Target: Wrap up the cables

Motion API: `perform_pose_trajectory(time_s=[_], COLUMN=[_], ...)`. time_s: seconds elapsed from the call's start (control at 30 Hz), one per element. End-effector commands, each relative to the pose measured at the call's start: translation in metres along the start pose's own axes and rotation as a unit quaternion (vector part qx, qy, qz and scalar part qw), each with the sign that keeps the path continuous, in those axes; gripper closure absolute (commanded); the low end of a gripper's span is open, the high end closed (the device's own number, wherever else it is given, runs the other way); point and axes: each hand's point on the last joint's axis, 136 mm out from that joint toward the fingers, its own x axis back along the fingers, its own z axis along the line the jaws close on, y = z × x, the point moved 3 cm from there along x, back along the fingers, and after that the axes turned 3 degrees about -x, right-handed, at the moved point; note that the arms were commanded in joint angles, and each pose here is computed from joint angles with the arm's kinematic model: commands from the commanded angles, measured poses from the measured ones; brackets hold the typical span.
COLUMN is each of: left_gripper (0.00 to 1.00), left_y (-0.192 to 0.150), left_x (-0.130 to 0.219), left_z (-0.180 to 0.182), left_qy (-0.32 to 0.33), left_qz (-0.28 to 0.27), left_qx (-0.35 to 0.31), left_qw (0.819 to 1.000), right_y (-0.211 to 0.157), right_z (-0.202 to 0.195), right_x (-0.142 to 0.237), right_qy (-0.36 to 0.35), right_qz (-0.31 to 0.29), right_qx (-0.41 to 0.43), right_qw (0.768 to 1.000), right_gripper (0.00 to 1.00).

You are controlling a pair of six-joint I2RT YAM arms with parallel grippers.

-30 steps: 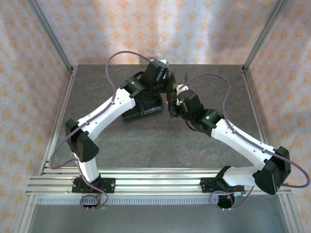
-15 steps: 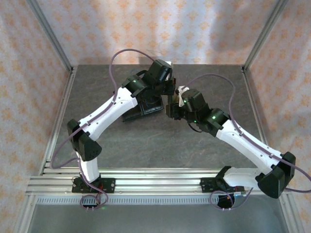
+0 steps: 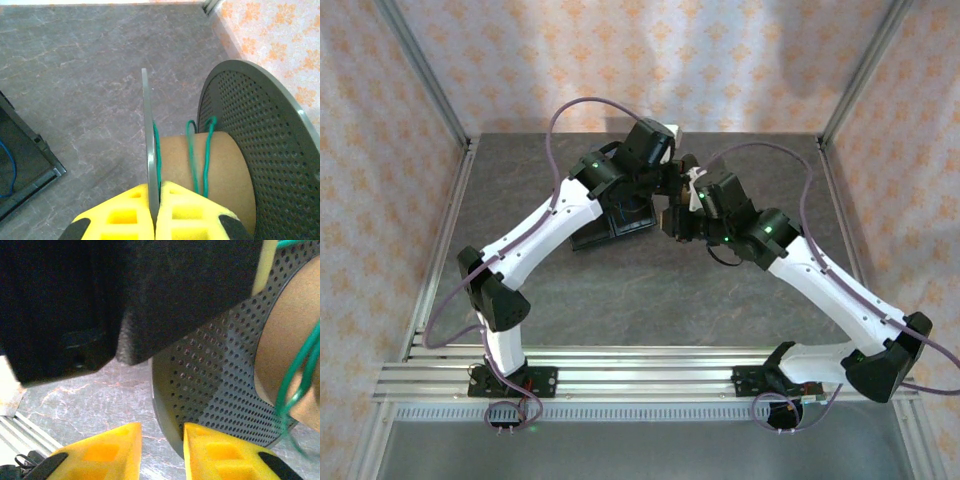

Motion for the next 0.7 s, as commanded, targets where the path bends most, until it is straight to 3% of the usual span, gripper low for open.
perform_pose_trajectory(time_s=[0.0,0.07,0.1,0.3,0.4,0.5,0.67], left_gripper=[1.00,1.00,1.00,1.00,1.00,1.00,1.00], left_y=[-0.020,-0.021,-0.022,-0.025,-0.025,-0.023,-0.021], left_x=[-0.001,-0.002,-0.002,-0.001,0.001,0.007,0.029], left_z=[0.030,0.033,0.033,0.043,0.046,0.048,0.051], left_qy=[0.053,0.052,0.053,0.062,0.059,0.050,0.011], left_qz=[0.044,0.046,0.046,0.048,0.043,0.039,0.026], left_qx=[-0.037,-0.034,-0.035,-0.038,-0.033,-0.033,-0.019], left_qw=[0.997,0.997,0.997,0.996,0.997,0.997,0.999], right_y=[0.023,0.023,0.023,0.027,0.029,0.032,0.033], right_z=[-0.014,-0.012,-0.009,0.011,0.014,-0.001,-0.040], right_x=[0.024,0.023,0.024,0.042,0.048,0.054,0.061], right_qy=[-0.053,-0.043,-0.032,0.041,0.051,0.012,-0.022], right_qz=[-0.052,-0.055,-0.055,-0.078,-0.085,-0.108,-0.125], right_qx=[0.000,0.008,0.014,0.010,-0.001,-0.015,-0.073], right_qw=[0.997,0.998,0.998,0.996,0.995,0.994,0.989], right_gripper=[0.94,0.96,0.92,0.55,0.49,0.40,0.39])
